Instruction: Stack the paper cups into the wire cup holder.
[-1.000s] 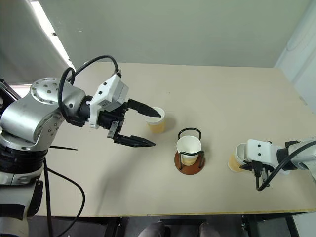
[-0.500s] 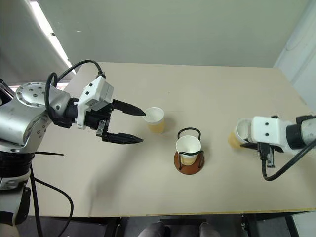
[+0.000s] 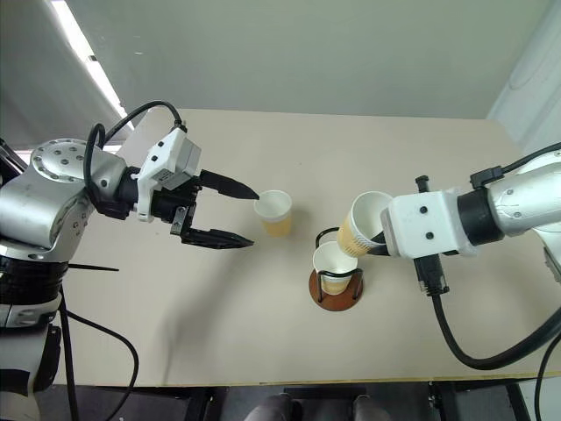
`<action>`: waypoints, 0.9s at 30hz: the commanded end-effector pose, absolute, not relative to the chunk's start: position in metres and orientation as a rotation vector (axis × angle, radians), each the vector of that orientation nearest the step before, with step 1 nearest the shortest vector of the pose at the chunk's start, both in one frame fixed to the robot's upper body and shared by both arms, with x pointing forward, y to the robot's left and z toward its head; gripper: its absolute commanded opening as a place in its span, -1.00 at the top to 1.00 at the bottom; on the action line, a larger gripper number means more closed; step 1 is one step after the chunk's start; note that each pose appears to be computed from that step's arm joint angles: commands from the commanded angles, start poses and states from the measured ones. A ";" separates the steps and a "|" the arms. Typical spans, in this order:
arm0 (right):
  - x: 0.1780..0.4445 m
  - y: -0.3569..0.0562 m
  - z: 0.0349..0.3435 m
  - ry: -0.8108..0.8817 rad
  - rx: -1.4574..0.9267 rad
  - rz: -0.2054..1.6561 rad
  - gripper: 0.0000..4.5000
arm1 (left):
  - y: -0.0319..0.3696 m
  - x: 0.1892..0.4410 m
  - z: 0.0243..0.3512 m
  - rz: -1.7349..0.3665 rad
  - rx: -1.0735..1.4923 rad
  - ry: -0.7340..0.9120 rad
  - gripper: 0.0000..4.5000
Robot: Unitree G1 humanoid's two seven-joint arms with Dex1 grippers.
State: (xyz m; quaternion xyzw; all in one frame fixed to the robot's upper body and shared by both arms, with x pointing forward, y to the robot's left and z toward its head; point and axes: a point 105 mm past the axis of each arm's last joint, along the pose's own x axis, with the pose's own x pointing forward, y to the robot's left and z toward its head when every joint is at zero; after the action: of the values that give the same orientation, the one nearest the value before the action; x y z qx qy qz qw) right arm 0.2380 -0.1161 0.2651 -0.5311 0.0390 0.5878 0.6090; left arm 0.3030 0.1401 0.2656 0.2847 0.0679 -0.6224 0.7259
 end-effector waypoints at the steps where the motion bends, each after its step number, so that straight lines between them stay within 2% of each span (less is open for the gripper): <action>1: 0.239 -0.112 0.268 0.066 -1.297 1.356 0.99 | 0.137 0.303 0.278 -1.375 0.667 0.101 -1.00; 13: 0.250 -0.108 0.246 0.086 -1.356 1.405 0.99 | 0.132 0.300 0.279 -1.386 0.680 0.087 -1.00; 23: 0.245 -0.103 0.238 0.088 -1.341 1.464 0.99 | 0.129 0.298 0.280 -1.395 0.683 0.081 -1.00; 27: 0.243 -0.099 0.239 0.074 -1.326 1.471 0.45 | 0.127 0.298 0.280 -1.400 0.683 0.080 -1.00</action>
State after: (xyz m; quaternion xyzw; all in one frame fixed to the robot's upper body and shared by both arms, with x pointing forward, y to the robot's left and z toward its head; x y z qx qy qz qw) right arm 0.2480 -0.1029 0.2327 -0.5508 0.0478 0.6239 0.5524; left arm 0.3020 0.1312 0.2697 0.2921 0.0547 -0.6314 0.7163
